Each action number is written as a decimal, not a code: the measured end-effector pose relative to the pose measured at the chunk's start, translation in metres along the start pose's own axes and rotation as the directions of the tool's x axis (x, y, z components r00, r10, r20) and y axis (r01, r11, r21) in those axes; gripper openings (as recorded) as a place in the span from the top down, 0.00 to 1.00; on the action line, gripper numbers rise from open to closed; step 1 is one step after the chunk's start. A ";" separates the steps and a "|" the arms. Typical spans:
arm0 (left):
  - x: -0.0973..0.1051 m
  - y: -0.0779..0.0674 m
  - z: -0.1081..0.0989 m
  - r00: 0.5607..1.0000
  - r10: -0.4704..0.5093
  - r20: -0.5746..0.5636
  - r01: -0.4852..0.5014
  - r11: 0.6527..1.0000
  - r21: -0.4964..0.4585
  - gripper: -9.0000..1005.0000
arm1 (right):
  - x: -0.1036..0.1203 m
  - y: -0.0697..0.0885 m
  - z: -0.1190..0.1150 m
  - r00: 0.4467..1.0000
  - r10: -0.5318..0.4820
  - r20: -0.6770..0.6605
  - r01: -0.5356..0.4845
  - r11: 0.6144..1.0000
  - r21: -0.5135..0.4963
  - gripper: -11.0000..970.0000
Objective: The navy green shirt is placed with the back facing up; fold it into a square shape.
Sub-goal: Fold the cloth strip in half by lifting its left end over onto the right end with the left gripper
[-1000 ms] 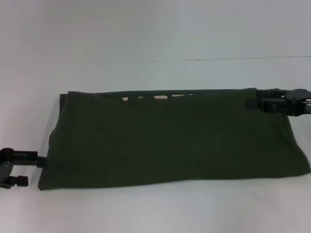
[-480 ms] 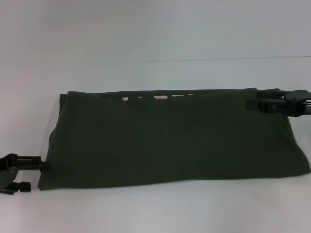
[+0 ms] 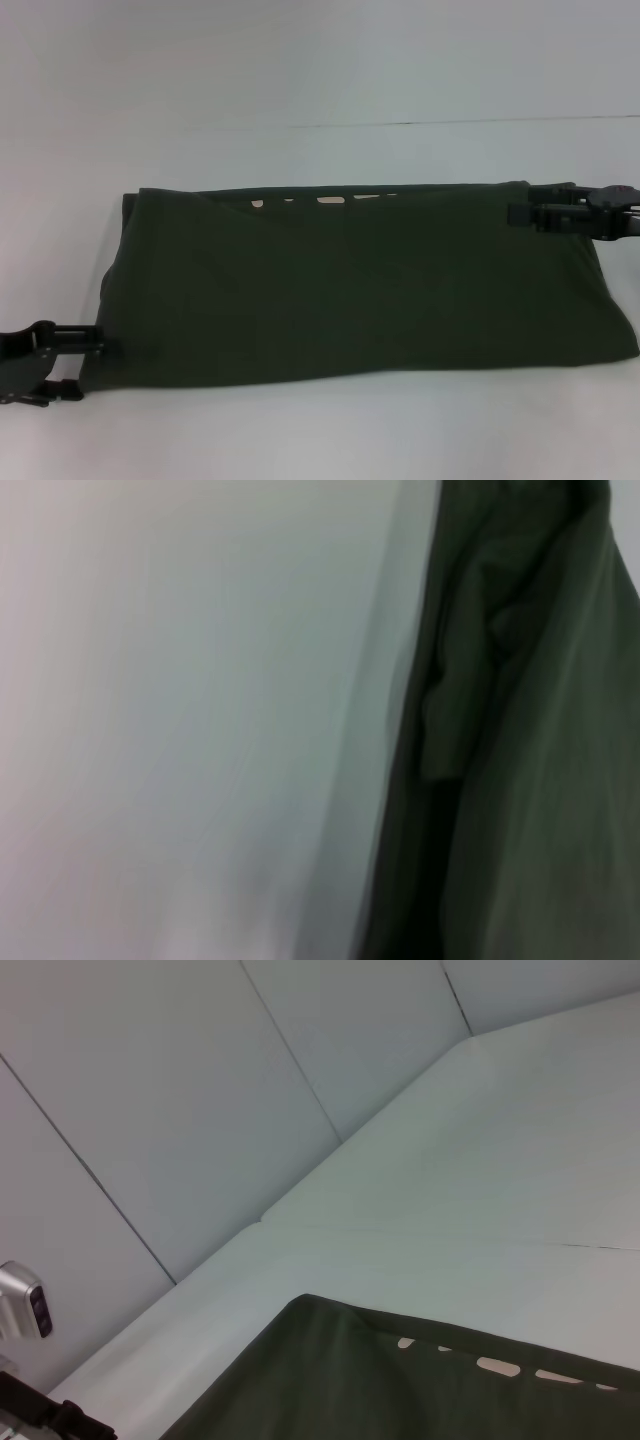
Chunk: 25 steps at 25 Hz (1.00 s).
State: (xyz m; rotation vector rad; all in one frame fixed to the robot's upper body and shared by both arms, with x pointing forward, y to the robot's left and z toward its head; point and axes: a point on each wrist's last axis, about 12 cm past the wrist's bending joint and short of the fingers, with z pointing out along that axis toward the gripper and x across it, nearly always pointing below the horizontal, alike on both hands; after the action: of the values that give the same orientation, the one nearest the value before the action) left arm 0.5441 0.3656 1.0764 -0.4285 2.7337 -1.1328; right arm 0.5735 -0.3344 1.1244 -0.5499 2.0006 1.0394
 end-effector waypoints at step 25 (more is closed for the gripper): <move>-0.005 -0.007 0.018 0.999 -0.004 0.033 0.004 1.000 0.009 0.11 | 0.005 0.000 -0.004 1.000 0.026 0.008 -0.026 1.000 0.002 0.17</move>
State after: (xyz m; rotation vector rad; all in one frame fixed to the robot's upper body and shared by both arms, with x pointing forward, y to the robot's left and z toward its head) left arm 0.5547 0.3506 1.0688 -0.4474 2.7000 -1.1286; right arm 0.5688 -0.3382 1.1220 -0.5194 2.0063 1.0534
